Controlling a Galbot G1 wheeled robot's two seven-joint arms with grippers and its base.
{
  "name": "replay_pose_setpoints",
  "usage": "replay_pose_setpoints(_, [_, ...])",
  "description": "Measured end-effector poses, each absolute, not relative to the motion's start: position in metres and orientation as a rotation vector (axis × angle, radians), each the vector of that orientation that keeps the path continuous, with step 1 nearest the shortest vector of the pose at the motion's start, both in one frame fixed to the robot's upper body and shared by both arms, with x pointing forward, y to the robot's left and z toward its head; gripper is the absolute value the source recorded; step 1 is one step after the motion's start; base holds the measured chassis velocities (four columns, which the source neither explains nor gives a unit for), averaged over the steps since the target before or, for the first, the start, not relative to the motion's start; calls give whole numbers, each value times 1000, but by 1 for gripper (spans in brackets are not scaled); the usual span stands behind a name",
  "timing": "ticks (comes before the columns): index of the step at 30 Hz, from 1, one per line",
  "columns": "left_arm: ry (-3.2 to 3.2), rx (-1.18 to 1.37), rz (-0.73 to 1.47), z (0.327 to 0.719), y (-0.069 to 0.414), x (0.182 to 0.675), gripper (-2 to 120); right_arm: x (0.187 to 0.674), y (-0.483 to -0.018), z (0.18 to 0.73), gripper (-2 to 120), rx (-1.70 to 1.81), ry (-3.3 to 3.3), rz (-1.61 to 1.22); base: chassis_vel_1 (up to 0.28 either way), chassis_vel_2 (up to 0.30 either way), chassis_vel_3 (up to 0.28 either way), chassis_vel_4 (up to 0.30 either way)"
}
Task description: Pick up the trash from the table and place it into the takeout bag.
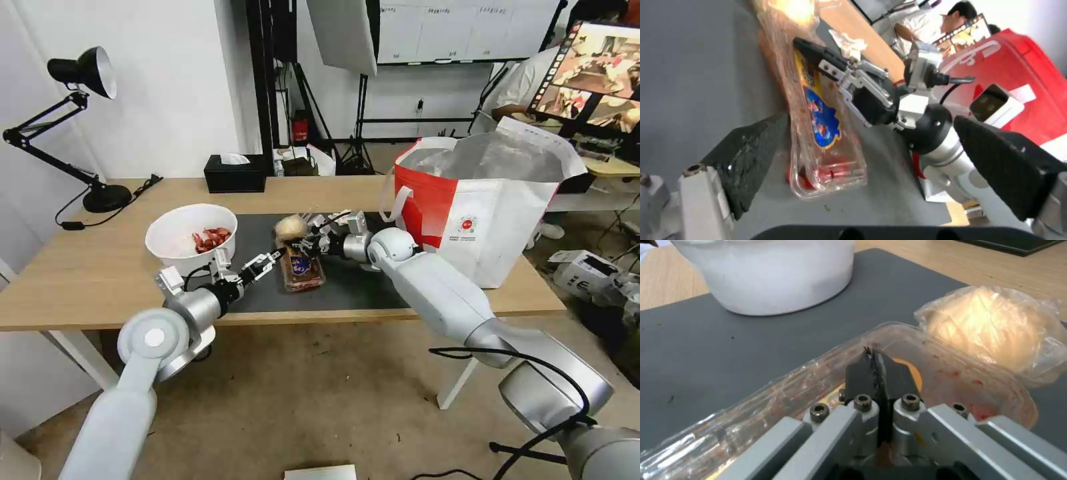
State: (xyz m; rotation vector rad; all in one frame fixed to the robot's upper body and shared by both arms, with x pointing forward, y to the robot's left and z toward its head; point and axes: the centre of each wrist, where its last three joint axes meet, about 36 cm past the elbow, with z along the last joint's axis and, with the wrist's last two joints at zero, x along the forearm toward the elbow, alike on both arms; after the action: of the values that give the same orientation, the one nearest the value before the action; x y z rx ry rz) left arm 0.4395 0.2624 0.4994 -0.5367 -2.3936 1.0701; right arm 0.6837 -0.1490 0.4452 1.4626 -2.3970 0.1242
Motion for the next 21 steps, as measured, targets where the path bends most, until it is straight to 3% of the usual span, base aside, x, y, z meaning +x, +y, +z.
replay_pose_setpoints(21, [-2317, -500, 1023, 487, 247, 467, 100, 682, -150, 446, 0, 1458, -2396, 113, 0, 0, 0, 0])
